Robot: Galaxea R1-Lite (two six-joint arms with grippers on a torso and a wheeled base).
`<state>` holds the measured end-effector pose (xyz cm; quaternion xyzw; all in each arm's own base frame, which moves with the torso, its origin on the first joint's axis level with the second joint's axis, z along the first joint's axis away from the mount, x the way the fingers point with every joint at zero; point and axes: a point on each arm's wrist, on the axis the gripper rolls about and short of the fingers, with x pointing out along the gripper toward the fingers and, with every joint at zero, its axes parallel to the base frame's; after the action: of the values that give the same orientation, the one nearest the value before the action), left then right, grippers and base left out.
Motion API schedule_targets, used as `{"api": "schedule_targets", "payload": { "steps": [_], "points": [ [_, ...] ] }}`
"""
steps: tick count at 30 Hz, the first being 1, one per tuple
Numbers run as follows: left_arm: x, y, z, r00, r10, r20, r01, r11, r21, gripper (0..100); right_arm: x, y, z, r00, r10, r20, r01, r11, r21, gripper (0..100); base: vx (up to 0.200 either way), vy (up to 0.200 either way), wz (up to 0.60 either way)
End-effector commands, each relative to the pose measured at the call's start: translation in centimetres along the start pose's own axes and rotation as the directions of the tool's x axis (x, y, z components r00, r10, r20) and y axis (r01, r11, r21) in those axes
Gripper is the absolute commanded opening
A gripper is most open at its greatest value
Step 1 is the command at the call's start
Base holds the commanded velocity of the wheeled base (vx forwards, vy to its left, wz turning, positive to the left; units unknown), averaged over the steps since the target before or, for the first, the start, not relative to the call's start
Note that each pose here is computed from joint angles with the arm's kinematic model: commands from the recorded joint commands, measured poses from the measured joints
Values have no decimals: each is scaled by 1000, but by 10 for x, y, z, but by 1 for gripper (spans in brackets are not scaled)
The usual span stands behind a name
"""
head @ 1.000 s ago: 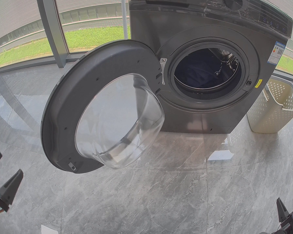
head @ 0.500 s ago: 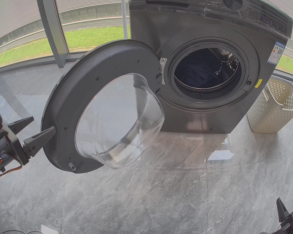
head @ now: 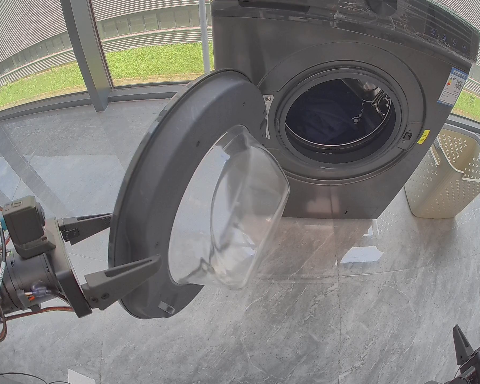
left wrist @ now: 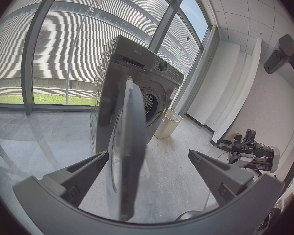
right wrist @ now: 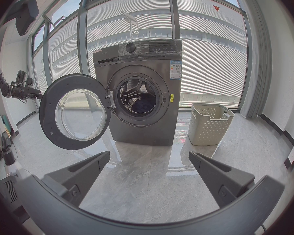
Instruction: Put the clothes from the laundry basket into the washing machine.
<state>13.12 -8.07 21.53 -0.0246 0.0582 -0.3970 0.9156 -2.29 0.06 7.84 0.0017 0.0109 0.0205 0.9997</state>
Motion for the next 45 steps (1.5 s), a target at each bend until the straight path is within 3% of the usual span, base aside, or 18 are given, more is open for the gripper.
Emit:
{"api": "schedule_targets", "payload": {
  "steps": [1,6,12,15,21,26,31,40,45],
  "points": [
    [-5,-6,5,999,-8,34,8,1000,6,100,0,0,-3,1000,0,6,0,1000,0,100,0,0,0],
    [-6,4,16,992,87,92,-88,996,9,100,0,0,-3,1000,0,6,0,1000,0,100,0,0,0],
    [-16,24,33,958,219,188,-219,975,-20,100,0,0,-3,1000,0,6,0,1000,-2,100,0,0,0],
    [-17,30,31,958,227,174,-225,974,-30,100,0,0,-3,1000,0,6,0,1000,-2,100,0,0,0],
    [2,40,15,970,227,81,-225,974,-40,100,0,0,-3,1000,0,6,0,1000,-2,100,0,0,0],
    [22,30,9,990,133,37,-131,991,-36,100,0,0,-3,1000,0,6,0,1000,-2,100,0,0,0],
    [38,18,5,997,74,23,-73,997,-31,100,0,0,-3,1000,0,6,0,1000,-2,100,0,0,0],
    [69,15,7,998,48,41,-47,999,-21,100,0,0,-3,1000,0,6,0,1000,-2,100,0,0,0],
    [96,5,8,997,52,53,-51,998,-25,100,0,0,-3,1000,0,6,0,1000,-2,100,0,0,0]
  ]
}}
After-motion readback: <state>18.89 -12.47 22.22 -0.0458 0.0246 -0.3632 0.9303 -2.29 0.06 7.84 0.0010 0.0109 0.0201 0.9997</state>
